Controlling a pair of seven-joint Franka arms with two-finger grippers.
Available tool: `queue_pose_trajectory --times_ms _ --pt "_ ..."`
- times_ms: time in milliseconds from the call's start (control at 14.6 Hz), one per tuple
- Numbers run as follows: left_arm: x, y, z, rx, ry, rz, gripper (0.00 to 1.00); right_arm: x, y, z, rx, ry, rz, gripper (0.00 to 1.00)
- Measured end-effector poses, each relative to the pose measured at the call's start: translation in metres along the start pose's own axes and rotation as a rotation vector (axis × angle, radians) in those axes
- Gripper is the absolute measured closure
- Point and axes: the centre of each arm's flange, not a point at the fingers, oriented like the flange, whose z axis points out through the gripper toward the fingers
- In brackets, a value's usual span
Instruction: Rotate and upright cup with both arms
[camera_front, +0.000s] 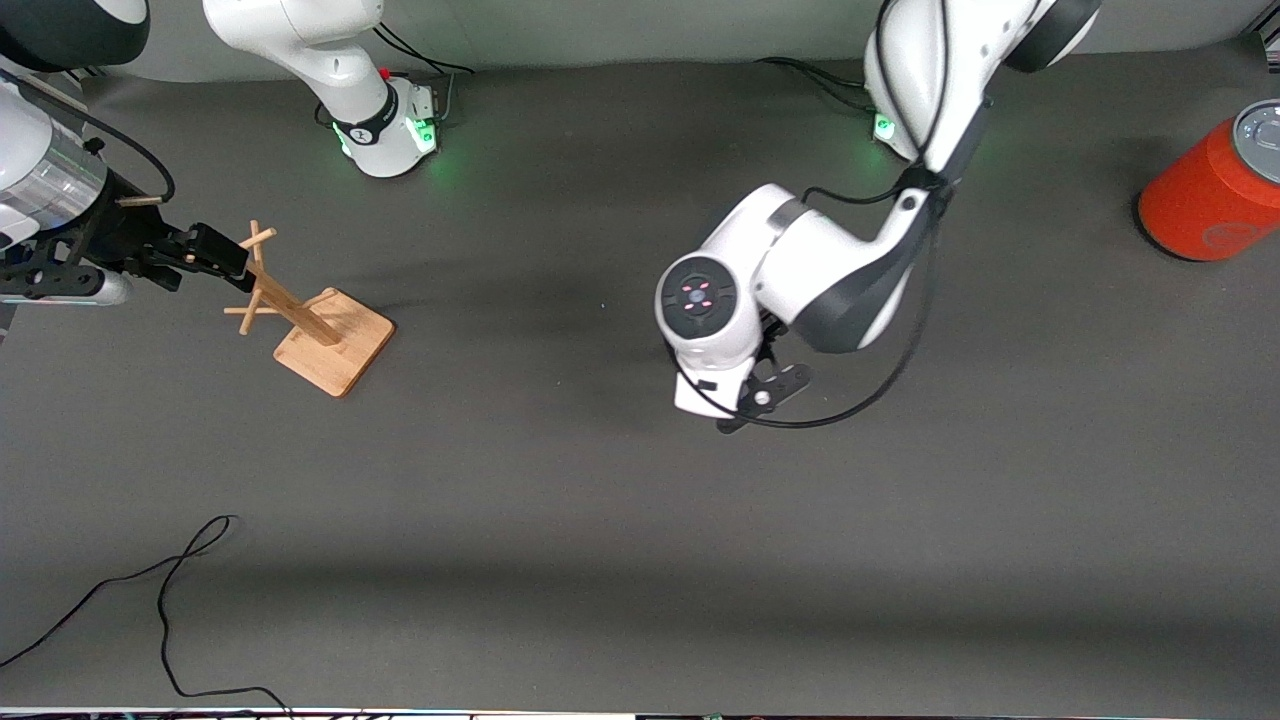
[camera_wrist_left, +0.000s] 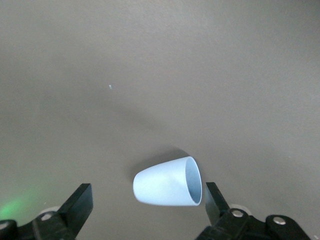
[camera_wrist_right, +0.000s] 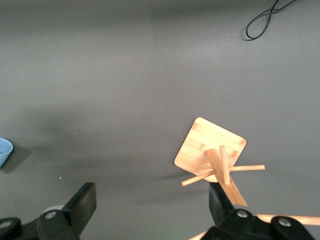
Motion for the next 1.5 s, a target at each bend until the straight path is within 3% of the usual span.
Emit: queue_pose_trajectory --times_ms 341,615,1298,1434,1502 --pt "-0.03 0.038 0.074 0.1 0.069 0.057 0.0 -0.001 0.011 0.014 -0.002 -0.028 -0.004 0.0" --pt "-0.049 0.053 0.122 0.166 0.072 0.076 0.0 0.0 0.025 0.022 -0.004 -0.038 -0.005 0.0" --pt "-0.072 0.047 0.139 0.279 0.041 0.034 0.0 0.001 0.024 0.038 -0.004 -0.033 -0.012 0.0" --pt "-0.074 0.046 0.14 0.287 0.04 0.028 0.02 0.001 0.024 0.038 -0.004 -0.03 -0.015 0.0" --pt "-0.074 0.046 0.14 0.288 0.038 0.018 0.09 0.001 0.023 0.038 -0.004 -0.029 -0.016 0.0"
